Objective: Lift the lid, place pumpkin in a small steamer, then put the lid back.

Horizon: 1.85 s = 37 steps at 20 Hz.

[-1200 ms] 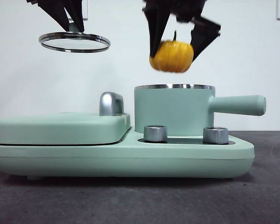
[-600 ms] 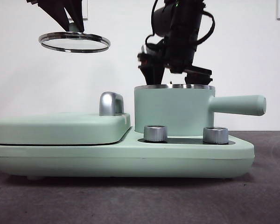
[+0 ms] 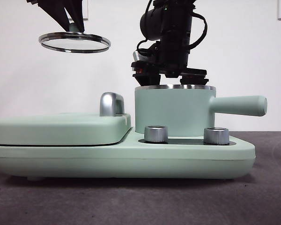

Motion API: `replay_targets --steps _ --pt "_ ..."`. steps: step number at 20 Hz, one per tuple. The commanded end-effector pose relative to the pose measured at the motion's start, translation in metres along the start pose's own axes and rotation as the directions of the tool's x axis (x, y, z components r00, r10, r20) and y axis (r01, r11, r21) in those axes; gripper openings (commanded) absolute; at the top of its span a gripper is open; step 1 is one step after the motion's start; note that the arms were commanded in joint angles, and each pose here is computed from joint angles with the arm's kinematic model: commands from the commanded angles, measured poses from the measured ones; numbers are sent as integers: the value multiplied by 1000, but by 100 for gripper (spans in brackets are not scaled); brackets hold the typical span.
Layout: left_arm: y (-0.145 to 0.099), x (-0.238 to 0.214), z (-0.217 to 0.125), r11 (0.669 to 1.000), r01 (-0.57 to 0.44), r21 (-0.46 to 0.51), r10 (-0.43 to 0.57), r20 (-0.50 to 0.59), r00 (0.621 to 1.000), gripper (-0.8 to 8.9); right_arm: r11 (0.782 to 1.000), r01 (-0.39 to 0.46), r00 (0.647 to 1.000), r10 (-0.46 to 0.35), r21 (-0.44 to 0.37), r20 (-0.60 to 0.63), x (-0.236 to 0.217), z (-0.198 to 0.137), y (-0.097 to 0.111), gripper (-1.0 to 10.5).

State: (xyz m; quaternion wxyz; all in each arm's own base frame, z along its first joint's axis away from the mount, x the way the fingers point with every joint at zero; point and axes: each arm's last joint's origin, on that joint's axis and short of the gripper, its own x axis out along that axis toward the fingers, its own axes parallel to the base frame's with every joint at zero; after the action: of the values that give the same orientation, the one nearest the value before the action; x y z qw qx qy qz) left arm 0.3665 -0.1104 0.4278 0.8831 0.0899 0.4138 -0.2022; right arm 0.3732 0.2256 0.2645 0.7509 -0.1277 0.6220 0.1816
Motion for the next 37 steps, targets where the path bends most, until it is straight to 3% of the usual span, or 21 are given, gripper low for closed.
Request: replay_targets --steps 1,7,11,17,23,30,33,37 --pt "-2 -11 5 1000 2 9 -3 53 999 15 1000 5 1000 -5 -10 -15 6 3 3 307" --pt "-2 -11 5 1000 3 9 -3 52 999 15 1000 -12 999 11 -9 -41 10 2 3 309" --pt "-2 -11 5 1000 3 9 -3 51 999 15 1000 -11 999 10 -9 -45 10 2 3 466" --pt "-3 -11 5 1000 4 10 -4 53 999 15 1000 -10 999 9 -9 -38 7 2 3 501" --pt "-4 -10 5 1000 7 8 -8 53 999 15 1000 -18 998 19 -12 60 -66 -14 2 500" --pt "-29 0 5 996 64 58 -66 27 997 15 998 -32 961 44 -47 274 -172 -93 2 496" --pt "-57 8 5 987 114 111 -116 12 993 15 997 -15 949 36 -70 313 -192 -144 2 496" --pt "-102 13 6 963 183 200 -190 18 982 15 994 -35 887 81 -108 456 -196 -211 0 496"
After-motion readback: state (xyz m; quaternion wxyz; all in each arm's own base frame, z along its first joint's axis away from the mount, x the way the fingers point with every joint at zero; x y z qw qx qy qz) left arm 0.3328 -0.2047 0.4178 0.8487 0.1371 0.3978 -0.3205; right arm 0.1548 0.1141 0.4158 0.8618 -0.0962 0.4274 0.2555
